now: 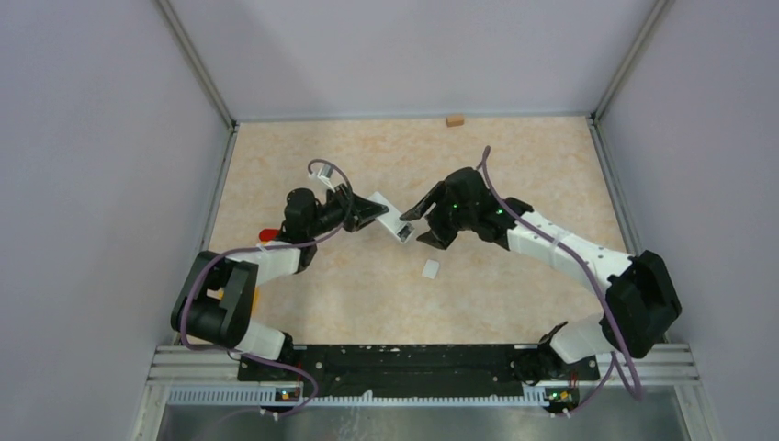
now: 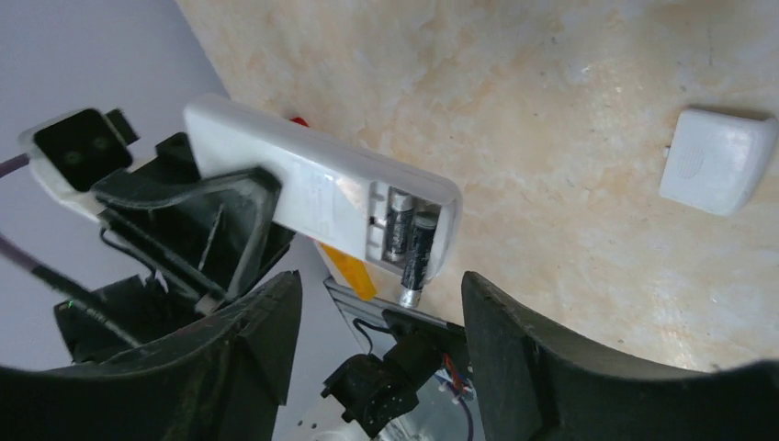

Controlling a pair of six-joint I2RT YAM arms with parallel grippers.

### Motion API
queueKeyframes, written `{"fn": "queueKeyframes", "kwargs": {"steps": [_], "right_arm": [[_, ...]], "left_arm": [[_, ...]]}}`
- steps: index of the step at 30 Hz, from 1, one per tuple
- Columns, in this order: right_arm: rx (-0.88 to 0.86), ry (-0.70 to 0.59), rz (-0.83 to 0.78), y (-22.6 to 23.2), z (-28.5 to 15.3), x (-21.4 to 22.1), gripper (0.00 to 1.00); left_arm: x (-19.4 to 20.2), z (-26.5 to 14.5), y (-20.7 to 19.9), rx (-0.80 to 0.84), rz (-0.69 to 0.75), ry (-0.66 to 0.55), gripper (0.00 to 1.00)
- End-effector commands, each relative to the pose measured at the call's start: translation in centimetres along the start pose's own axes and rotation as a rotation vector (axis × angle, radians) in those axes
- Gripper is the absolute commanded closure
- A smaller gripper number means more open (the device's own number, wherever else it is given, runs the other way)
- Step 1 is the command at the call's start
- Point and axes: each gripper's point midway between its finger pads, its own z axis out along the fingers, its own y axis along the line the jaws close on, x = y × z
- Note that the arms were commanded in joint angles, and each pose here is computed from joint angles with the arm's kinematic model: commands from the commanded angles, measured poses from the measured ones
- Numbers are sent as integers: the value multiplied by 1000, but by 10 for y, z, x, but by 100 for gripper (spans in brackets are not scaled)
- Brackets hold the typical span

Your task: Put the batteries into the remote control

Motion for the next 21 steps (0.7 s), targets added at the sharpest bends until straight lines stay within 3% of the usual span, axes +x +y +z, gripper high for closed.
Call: {"fn": "queueKeyframes", "kwargs": {"steps": [1, 2, 5, 10, 13, 18, 21], "right_arm": [[-212, -79, -159, 35, -36, -5, 29], [-257, -95, -194, 38, -40, -5, 20], [-396, -105, -387, 43, -50, -4, 12], [-370, -134, -734, 29, -61, -18, 9], [-489, -43, -928, 32, -65, 5, 5], [-512, 178, -985, 20, -48, 31, 10], [-560, 236, -976, 21, -45, 44, 10]], "left_arm": [[-2, 5, -13, 24, 19, 39, 100], [-1, 5, -14, 29, 19, 49, 100], [3, 3, -18, 37, 15, 86, 100], [13, -2, -28, 27, 36, 187, 100], [19, -7, -31, 1, 56, 247, 100], [25, -12, -47, 32, 74, 319, 100], [25, -14, -51, 39, 80, 320, 100]]}}
